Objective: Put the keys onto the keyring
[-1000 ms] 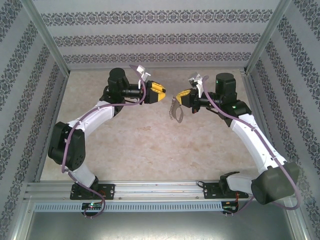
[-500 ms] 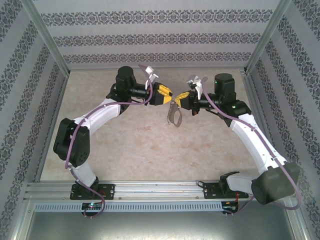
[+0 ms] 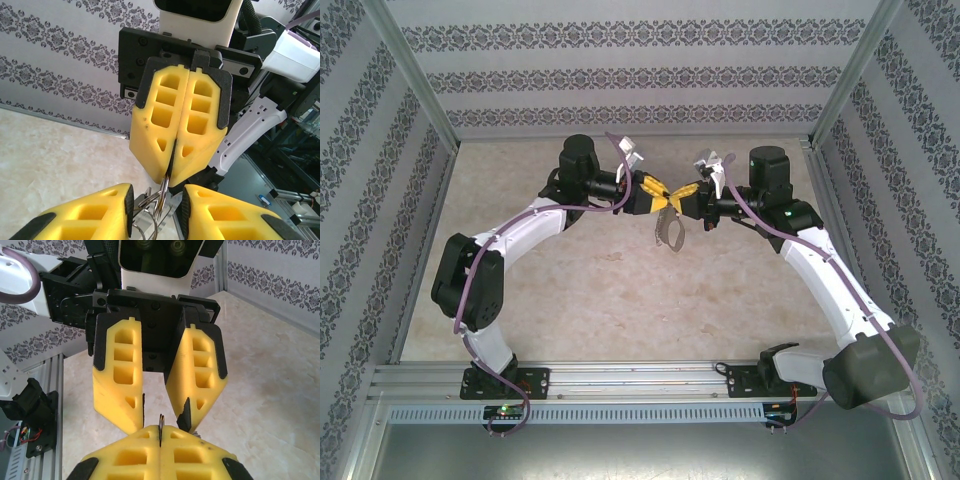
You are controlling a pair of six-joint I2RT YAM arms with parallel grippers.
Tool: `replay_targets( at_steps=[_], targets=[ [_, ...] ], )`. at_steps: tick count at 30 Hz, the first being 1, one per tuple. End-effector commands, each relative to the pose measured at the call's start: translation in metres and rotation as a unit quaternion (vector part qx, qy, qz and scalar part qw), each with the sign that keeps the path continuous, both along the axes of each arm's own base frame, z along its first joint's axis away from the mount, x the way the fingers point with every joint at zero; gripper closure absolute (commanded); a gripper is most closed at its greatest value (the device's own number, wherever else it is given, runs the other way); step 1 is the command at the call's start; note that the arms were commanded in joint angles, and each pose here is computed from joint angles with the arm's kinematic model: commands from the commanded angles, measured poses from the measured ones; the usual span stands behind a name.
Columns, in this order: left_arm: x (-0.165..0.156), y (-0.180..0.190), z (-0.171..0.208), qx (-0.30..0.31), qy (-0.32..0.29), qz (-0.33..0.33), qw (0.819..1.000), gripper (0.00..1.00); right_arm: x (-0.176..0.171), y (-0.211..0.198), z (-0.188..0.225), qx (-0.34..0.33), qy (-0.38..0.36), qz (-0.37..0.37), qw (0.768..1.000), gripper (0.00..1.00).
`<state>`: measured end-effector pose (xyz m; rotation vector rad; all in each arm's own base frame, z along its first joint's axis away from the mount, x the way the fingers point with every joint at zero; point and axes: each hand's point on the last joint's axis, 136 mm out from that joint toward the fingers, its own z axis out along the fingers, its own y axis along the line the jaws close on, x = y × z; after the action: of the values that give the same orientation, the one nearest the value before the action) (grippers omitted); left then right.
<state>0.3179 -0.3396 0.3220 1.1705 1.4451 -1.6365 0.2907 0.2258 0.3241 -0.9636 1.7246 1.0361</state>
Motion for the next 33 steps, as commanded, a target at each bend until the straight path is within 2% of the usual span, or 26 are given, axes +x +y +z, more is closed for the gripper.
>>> replay_targets(
  at_steps=[1,8,11,12,13,14,15,18,23,26,31,33],
  targets=[
    [-0.007,-0.004,0.007,-0.008,-0.018,-0.022,1.000,0.71,0.000,0.004,0.014,0.004,-0.032,0.011,0.999,1.00],
    [-0.009,-0.007,0.011,-0.018,-0.026,-0.025,0.999,0.99,0.000,0.006,0.016,0.008,-0.032,0.013,0.999,1.00],
    [-0.008,-0.007,0.013,-0.026,-0.036,-0.017,0.999,1.00,0.001,0.006,0.019,0.016,-0.030,0.009,0.999,1.00],
    [-0.008,-0.007,0.014,-0.031,-0.042,-0.011,0.999,1.00,0.006,0.003,0.019,0.018,-0.025,-0.009,0.999,0.94],
    [-0.006,-0.006,0.016,-0.037,-0.050,0.003,0.998,1.00,0.012,-0.001,0.020,0.025,-0.023,-0.028,0.999,0.72],
    [-0.003,-0.006,0.016,-0.042,-0.058,0.020,0.997,1.00,0.018,-0.005,0.021,0.034,-0.020,-0.047,0.998,0.65],
    [-0.001,-0.005,0.017,-0.046,-0.068,0.034,0.996,1.00,0.023,-0.011,0.017,0.040,-0.013,-0.071,0.997,0.65],
    [0.002,-0.002,0.019,-0.052,-0.089,0.069,0.992,1.00,0.038,-0.027,0.005,0.048,0.003,-0.138,0.989,0.65],
    [0.009,0.004,0.025,-0.060,-0.113,0.125,0.984,1.00,0.046,-0.042,-0.030,0.034,0.049,-0.214,0.975,0.78],
    [0.013,0.008,0.028,-0.069,-0.124,0.154,0.978,1.00,0.031,-0.026,-0.040,0.036,0.060,-0.195,0.978,0.82],
    [0.018,0.010,0.031,-0.083,-0.126,0.174,0.973,1.00,0.009,0.023,-0.044,0.029,0.065,-0.131,0.989,0.84],
    [0.020,0.012,0.030,-0.085,-0.128,0.181,0.971,1.00,0.007,0.029,-0.044,0.026,0.062,-0.125,0.990,0.83]
  ],
)
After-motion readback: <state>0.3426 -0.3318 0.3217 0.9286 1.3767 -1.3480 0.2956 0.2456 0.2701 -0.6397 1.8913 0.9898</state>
